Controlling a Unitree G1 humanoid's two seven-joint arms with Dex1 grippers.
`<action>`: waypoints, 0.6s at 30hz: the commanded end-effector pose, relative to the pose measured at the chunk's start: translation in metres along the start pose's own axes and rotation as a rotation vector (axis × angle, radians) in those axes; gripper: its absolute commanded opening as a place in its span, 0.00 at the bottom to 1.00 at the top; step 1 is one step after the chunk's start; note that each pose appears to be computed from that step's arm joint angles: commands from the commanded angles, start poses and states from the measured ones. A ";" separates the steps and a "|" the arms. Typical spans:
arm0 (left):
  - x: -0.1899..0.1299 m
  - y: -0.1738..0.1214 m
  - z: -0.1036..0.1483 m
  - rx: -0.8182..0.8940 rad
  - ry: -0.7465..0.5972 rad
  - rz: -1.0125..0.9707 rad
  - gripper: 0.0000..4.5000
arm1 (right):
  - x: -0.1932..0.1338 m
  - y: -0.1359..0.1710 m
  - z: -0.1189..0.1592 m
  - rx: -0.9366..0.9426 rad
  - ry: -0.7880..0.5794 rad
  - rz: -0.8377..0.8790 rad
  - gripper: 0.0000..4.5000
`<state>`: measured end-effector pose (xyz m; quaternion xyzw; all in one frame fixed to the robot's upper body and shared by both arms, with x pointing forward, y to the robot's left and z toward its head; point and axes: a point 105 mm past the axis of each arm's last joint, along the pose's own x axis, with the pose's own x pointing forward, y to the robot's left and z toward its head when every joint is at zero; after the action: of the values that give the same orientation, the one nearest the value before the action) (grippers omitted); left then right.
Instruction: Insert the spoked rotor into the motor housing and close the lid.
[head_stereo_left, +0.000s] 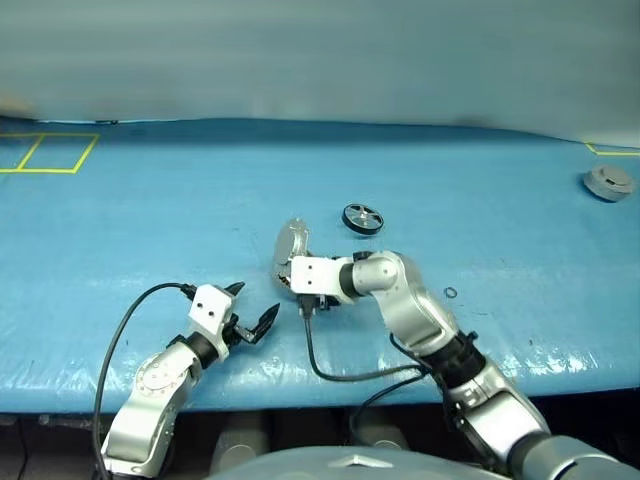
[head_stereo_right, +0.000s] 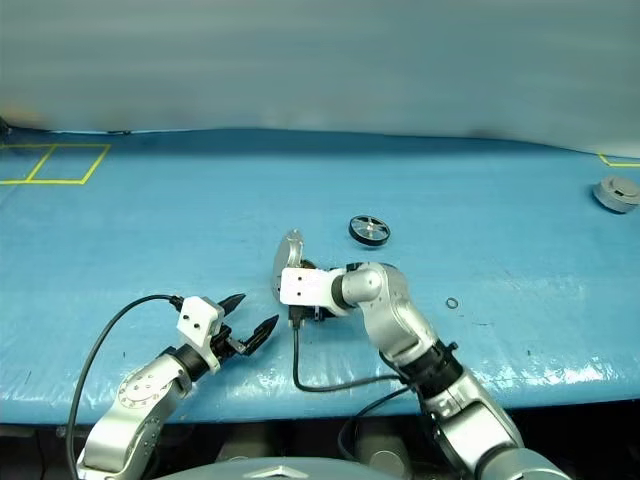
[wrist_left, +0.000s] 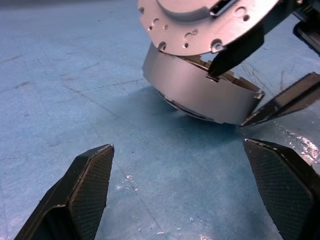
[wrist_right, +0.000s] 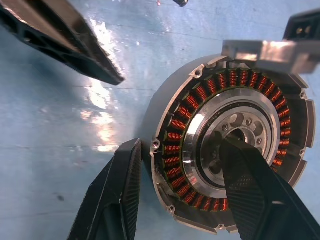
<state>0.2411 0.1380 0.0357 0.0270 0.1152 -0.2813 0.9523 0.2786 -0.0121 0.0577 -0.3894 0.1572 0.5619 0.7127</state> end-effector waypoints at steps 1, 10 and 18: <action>-0.002 -0.001 0.011 0.027 -0.031 -0.012 1.00 | 0.009 0.033 -0.013 0.159 0.054 0.064 0.45; -0.001 -0.002 0.013 0.031 -0.024 -0.022 1.00 | 0.017 0.025 0.010 0.289 0.002 -0.073 0.75; -0.001 -0.003 0.015 0.029 -0.033 -0.022 1.00 | -0.003 0.002 0.046 0.341 -0.098 -0.146 0.99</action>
<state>0.2418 0.1417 0.0393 0.0327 0.1158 -0.2799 0.9525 0.2641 0.0169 0.0647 -0.2623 0.2170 0.4932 0.8006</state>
